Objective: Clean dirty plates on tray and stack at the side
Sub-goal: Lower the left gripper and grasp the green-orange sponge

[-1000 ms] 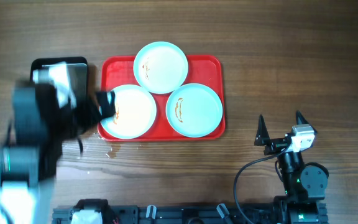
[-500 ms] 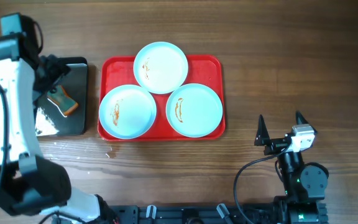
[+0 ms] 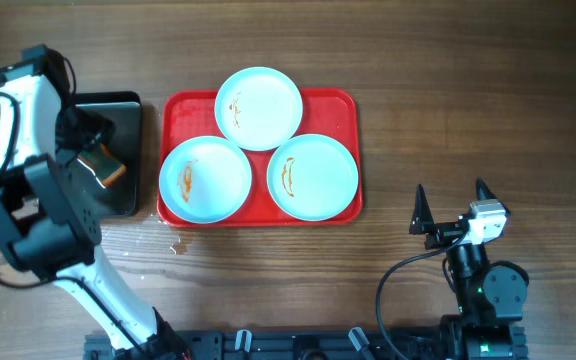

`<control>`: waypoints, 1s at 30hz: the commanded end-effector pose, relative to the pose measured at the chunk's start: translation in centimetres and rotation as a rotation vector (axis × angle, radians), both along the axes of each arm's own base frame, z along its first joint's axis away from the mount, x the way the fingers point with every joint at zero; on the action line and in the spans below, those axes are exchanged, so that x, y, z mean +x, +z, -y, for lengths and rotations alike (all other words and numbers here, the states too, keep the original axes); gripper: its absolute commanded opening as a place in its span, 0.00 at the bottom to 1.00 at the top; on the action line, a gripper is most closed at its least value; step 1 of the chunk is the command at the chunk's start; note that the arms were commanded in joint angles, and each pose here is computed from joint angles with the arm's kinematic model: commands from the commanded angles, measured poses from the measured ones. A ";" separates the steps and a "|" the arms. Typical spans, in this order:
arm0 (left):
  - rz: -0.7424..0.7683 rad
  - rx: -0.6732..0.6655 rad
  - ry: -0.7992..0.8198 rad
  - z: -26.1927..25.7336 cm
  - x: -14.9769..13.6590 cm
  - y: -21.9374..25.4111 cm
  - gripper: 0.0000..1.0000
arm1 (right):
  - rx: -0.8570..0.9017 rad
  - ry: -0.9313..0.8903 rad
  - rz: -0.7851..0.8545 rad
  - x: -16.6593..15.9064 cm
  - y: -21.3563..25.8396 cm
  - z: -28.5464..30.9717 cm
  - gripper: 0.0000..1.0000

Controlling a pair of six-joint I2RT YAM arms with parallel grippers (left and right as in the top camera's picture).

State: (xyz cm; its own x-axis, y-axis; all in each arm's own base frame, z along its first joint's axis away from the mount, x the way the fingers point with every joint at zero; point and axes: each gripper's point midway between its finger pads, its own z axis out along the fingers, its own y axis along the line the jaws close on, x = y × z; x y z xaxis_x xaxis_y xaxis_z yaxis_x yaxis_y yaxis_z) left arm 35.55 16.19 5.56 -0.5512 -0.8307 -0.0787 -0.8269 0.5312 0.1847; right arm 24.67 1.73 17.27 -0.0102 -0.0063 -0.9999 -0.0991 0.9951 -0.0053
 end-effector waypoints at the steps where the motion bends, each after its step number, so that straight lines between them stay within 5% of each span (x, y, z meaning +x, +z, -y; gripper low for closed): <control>1: -0.034 -0.015 -0.003 -0.3 0.4 -2.5 0.88 | -0.017 -0.011 0.010 0.0 0.2 0.2 1.00; 10: -0.055 -0.110 -0.049 1.5 -0.5 -6.6 0.91 | -0.017 -0.011 0.010 0.0 0.2 0.2 1.00; 13: -0.060 -0.113 -0.049 1.6 -0.7 -6.8 0.61 | -0.017 -0.011 0.010 0.0 0.2 0.2 1.00; 16: -0.071 -0.117 -0.049 1.7 -0.9 -6.7 0.05 | -0.017 -0.011 0.010 0.0 0.2 0.2 1.00; 20: -0.081 -0.120 -0.047 1.7 -1.0 -6.3 0.04 | -0.017 -0.011 0.010 0.0 0.2 0.2 1.00; 21: -0.078 -0.119 -0.047 1.6 -0.9 -6.0 0.10 | -0.017 -0.011 0.010 0.0 0.2 0.2 1.00; 22: -0.075 -0.117 -0.047 1.5 -0.8 -5.8 0.26 | -0.017 -0.011 0.010 0.0 0.2 0.2 1.00; 23: -0.068 -0.114 -0.048 1.5 -0.5 -5.5 0.96 | -0.017 -0.011 0.010 0.0 0.2 0.2 1.00; 30: -0.029 -0.010 -0.056 -0.5 0.8 -5.5 1.00 | -0.017 -0.011 0.010 0.0 0.2 0.2 1.00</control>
State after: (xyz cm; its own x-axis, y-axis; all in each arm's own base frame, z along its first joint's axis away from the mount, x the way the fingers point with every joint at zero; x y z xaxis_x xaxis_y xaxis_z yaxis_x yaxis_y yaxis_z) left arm 36.10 15.36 0.67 -0.5958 -0.8031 -0.0060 -0.7933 0.5873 0.1606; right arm 24.67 1.73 17.27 -0.0102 -0.0063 -0.9999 -0.0991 0.9951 -0.0053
